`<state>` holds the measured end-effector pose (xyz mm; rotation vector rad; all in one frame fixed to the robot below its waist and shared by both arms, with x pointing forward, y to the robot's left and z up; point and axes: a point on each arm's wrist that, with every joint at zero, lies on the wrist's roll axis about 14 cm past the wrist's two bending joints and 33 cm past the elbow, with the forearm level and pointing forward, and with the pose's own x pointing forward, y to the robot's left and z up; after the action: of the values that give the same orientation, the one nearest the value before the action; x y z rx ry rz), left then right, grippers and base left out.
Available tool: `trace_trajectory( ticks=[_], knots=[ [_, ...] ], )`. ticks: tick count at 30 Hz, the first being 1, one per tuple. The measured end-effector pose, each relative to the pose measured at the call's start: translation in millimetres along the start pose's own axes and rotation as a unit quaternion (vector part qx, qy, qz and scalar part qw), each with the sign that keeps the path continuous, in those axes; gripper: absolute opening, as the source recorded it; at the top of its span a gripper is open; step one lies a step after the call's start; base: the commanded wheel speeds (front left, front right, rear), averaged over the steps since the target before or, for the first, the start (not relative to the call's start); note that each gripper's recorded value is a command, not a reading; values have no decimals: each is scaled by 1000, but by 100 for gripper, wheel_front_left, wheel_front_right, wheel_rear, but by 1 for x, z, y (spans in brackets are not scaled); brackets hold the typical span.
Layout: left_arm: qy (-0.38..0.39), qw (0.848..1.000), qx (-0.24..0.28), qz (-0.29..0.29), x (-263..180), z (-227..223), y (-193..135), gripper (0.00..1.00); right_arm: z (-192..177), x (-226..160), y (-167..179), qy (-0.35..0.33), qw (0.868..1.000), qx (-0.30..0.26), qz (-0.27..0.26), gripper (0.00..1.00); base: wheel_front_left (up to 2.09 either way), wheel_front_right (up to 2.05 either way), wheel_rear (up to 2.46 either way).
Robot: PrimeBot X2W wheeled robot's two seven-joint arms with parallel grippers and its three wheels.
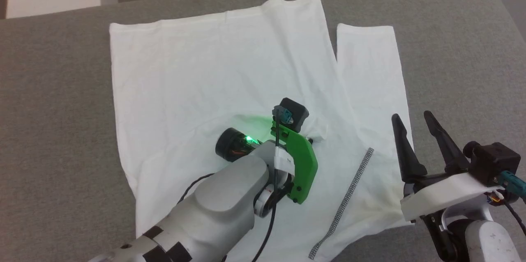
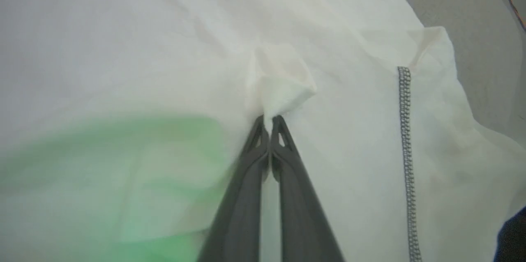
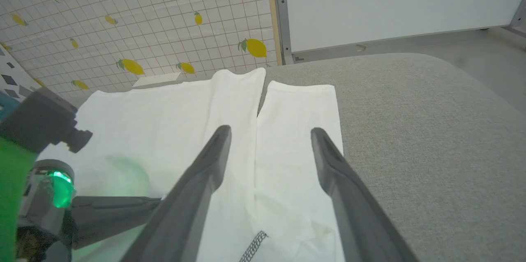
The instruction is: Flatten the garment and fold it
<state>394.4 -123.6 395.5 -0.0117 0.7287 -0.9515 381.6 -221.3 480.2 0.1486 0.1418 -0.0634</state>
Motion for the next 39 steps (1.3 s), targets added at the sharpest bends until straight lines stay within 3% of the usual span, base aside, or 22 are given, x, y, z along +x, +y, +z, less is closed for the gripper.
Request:
trace_trajectory(
  ticks=[1,3,4,5,9,13,17,21,27,33,39],
  knots=[
    [9,1000,-2,-8,3,-5,-2,0,-2,0,-2,3,1000,1,-3,100,0,0,0],
    [22,999,-9,-23,7,-10,-5,45,-7,-1,-7,10,1000,1,-10,100,0,0,0],
    [25,999,-13,-30,8,-10,-6,87,-9,-1,-8,12,1000,1,-13,100,0,0,0],
    [26,999,-19,-37,9,-10,-8,100,-11,-1,-10,14,1000,1,-15,100,0,0,0],
    [-15,998,-37,-57,6,7,-18,100,-12,1,-11,16,1000,0,-17,100,0,0,0],
    [-142,986,-64,-56,-12,59,-12,100,-8,8,-12,18,1000,-11,-14,100,0,0,0],
    [-273,960,-69,10,-50,105,31,100,1,23,-14,16,1000,-26,-6,100,0,0,0],
    [-353,927,-66,105,-97,122,92,100,11,43,-18,18,999,-39,-4,100,0,0,0],
    [-397,880,-64,252,-172,102,175,100,14,86,-32,51,998,-37,-17,100,0,0,0],
    [-423,833,-55,352,-228,75,215,100,2,125,-57,115,992,-14,-51,100,0,0,0],
    [-423,808,-50,407,-252,49,237,100,-19,158,-77,191,978,-6,-82,100,0,0,0]
  ],
)
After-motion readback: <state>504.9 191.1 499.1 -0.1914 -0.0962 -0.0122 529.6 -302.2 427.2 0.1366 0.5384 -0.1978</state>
